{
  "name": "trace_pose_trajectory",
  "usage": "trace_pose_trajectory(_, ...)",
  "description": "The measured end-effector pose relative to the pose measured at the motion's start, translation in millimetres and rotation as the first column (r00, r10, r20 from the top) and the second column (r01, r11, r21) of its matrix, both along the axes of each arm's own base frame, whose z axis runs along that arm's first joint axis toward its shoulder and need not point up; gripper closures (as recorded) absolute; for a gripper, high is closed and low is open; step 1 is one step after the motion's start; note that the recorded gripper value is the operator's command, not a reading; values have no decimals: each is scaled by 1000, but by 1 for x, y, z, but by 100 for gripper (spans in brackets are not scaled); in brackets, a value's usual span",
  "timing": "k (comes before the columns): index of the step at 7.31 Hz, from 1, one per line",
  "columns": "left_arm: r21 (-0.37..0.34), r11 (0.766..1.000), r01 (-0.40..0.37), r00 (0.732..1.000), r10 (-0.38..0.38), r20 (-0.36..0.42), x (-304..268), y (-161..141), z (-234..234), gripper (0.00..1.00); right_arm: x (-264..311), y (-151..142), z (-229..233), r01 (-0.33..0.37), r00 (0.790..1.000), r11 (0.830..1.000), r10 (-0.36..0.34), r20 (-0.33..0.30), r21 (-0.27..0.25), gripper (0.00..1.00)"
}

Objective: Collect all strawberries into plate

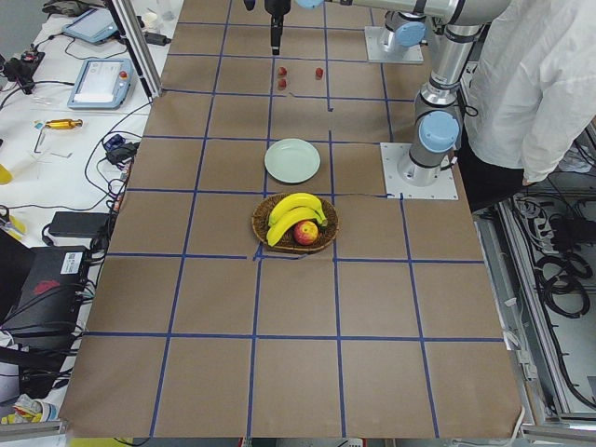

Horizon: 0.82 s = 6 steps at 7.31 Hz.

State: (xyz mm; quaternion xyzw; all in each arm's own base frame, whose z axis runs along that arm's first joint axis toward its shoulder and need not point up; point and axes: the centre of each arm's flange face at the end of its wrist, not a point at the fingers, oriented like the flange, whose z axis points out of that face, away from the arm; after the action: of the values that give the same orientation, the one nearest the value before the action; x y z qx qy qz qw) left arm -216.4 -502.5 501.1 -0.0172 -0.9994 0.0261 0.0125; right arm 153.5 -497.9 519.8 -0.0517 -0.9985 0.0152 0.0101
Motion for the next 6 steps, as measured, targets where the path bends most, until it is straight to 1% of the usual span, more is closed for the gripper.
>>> trace_pose_trajectory(6, -12, 1000, 4, 1000, -4, 3, 1, 5, 6, 0, 0, -2, -3, 2, 1000, 1000, -2, 0, 0, 0)
